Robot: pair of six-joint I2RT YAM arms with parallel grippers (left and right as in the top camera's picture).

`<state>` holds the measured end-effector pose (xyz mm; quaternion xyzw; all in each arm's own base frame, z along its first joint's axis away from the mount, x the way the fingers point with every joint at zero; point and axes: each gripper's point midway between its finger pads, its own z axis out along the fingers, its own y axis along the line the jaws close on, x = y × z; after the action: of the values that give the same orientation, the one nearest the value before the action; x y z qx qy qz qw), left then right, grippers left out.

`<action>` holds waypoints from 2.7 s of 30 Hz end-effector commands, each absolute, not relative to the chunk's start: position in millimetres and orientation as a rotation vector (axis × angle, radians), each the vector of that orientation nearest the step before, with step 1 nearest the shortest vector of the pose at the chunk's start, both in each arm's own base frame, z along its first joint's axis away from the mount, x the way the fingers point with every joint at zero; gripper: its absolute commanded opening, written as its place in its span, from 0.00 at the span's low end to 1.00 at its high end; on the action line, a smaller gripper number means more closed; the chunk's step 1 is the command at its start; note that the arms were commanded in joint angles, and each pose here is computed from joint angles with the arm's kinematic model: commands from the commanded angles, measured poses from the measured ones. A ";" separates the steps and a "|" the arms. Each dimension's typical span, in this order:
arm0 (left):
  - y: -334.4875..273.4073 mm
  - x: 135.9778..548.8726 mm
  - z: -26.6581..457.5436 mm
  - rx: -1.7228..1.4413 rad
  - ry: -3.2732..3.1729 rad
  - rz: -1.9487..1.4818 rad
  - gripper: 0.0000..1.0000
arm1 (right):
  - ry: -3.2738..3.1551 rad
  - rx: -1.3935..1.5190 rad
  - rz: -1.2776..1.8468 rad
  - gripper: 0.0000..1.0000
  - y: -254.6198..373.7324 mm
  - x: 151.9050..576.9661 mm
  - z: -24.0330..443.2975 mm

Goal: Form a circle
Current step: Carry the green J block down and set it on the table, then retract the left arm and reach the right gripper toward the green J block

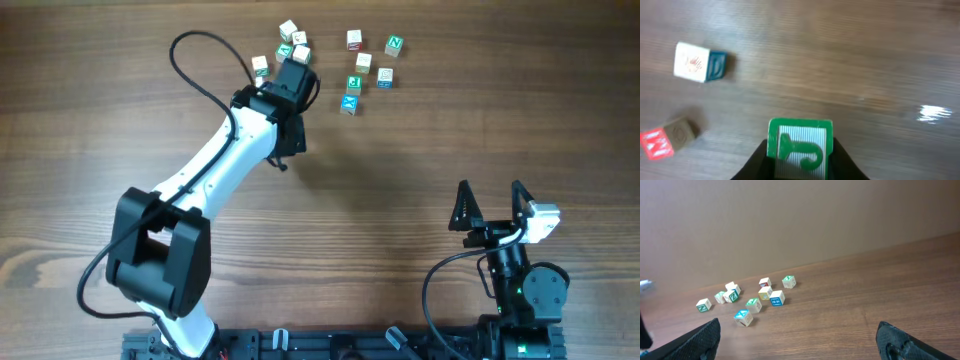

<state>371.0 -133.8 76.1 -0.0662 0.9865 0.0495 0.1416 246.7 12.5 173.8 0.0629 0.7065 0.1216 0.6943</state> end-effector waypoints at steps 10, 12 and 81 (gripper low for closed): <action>-84.3 343.4 13.8 -0.722 2.767 0.270 0.15 | 1.567 0.146 0.276 1.00 12.5 246.4 175.8; -87.1 342.6 4.4 -0.729 2.766 0.226 0.18 | 1.567 0.146 0.276 1.00 12.5 246.4 175.8; 80.7 271.4 200.6 -1.336 2.270 -0.036 1.00 | 2.519 -0.378 0.938 0.99 295.4 312.8 87.4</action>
<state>277.9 70.4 201.1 -0.4546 0.8520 -0.0019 0.2595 316.6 271.1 103.7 -0.1263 0.9024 0.3515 0.2149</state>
